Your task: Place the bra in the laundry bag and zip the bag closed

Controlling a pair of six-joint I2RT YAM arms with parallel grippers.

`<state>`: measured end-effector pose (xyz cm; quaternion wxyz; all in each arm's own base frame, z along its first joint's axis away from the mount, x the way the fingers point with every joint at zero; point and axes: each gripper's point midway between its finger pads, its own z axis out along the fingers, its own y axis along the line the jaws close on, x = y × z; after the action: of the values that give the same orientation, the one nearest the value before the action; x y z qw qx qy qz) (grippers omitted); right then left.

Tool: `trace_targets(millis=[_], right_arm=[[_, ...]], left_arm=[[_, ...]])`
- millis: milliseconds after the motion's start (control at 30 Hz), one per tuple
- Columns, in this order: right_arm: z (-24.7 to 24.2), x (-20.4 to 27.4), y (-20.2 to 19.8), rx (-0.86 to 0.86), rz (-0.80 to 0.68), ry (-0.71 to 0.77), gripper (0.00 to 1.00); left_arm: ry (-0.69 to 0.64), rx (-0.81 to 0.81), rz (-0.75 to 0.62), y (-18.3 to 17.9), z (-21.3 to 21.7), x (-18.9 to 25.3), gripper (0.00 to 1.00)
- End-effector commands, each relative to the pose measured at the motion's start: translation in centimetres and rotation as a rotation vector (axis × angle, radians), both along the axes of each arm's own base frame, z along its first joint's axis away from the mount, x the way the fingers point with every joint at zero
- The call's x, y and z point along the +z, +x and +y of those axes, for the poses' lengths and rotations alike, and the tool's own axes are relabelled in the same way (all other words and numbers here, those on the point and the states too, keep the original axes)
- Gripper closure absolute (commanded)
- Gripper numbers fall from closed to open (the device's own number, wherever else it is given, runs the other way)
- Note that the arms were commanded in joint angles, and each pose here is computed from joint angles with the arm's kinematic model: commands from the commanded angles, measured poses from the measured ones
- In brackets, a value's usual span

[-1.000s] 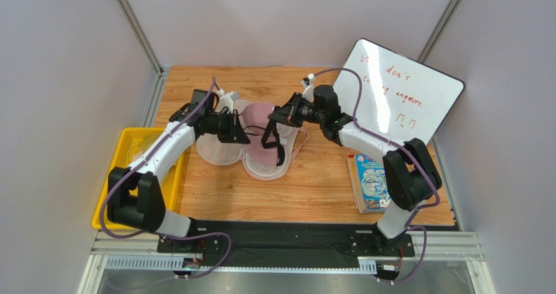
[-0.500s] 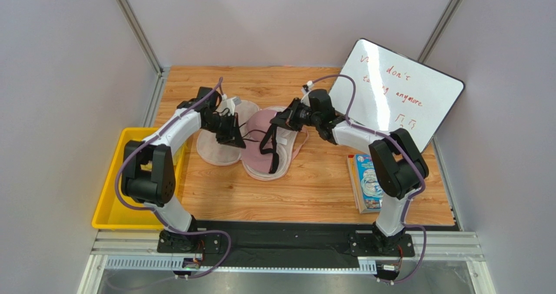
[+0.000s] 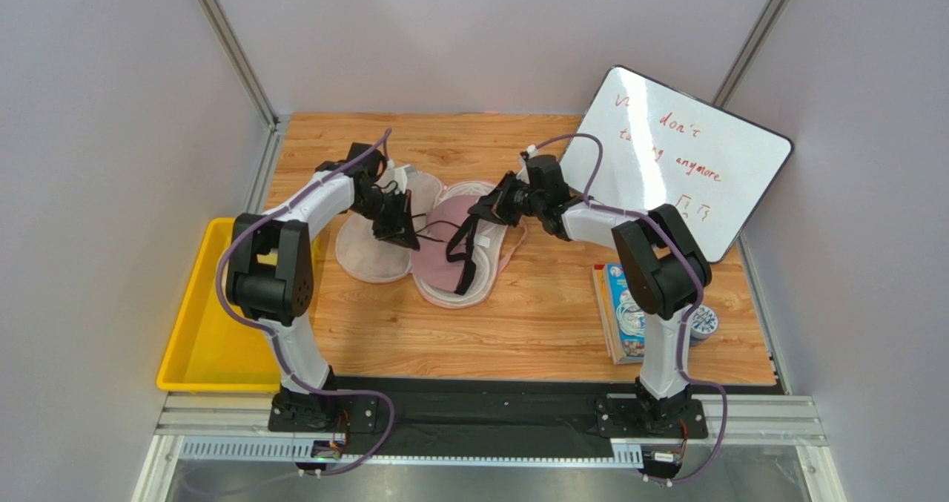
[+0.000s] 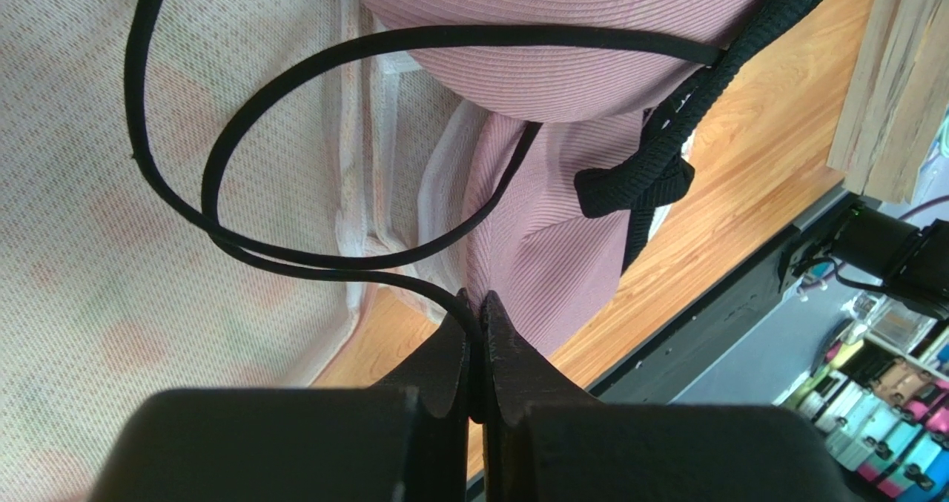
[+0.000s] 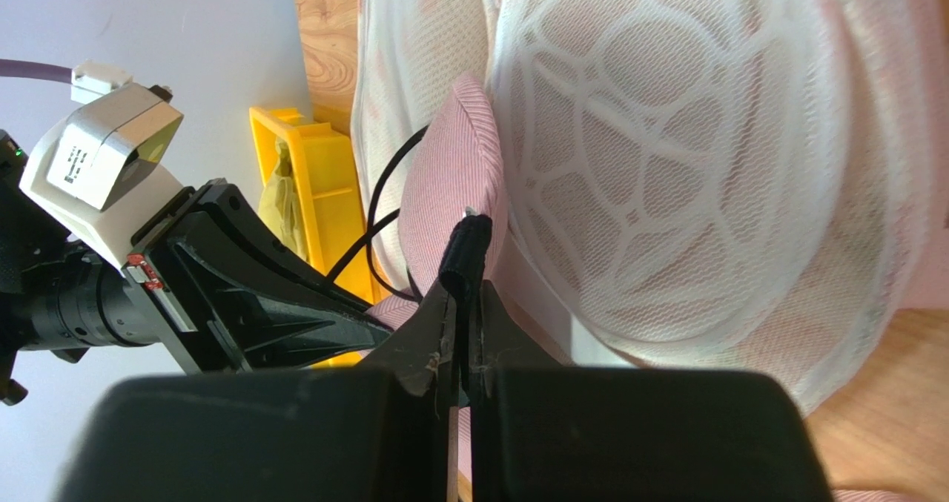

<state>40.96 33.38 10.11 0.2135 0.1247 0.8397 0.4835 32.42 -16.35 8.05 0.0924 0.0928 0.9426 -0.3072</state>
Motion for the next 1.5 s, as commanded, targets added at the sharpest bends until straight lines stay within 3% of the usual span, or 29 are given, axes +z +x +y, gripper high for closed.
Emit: trace_targets(millis=[0,600,1133,1467], right_arm=[[-0.1,1.0,1.5,0.014,-0.040,0.007,1.00],[-1.3,-0.9,3.8,0.002,0.001,-0.013,1.00],[-2.8,-3.1,4.1,-0.014,0.020,-0.127,0.94],[-2.7,-3.5,4.6,0.009,0.039,-0.164,0.92]], left_arm=[[0.004,-0.002,-0.052,1.7,0.0,1.1,1.00],[0.042,0.007,0.022,1.9,0.4,-1.6,1.00],[0.067,0.016,0.054,1.9,0.6,-2.7,1.00],[0.004,0.010,0.071,1.3,-0.2,-2.4,1.00]])
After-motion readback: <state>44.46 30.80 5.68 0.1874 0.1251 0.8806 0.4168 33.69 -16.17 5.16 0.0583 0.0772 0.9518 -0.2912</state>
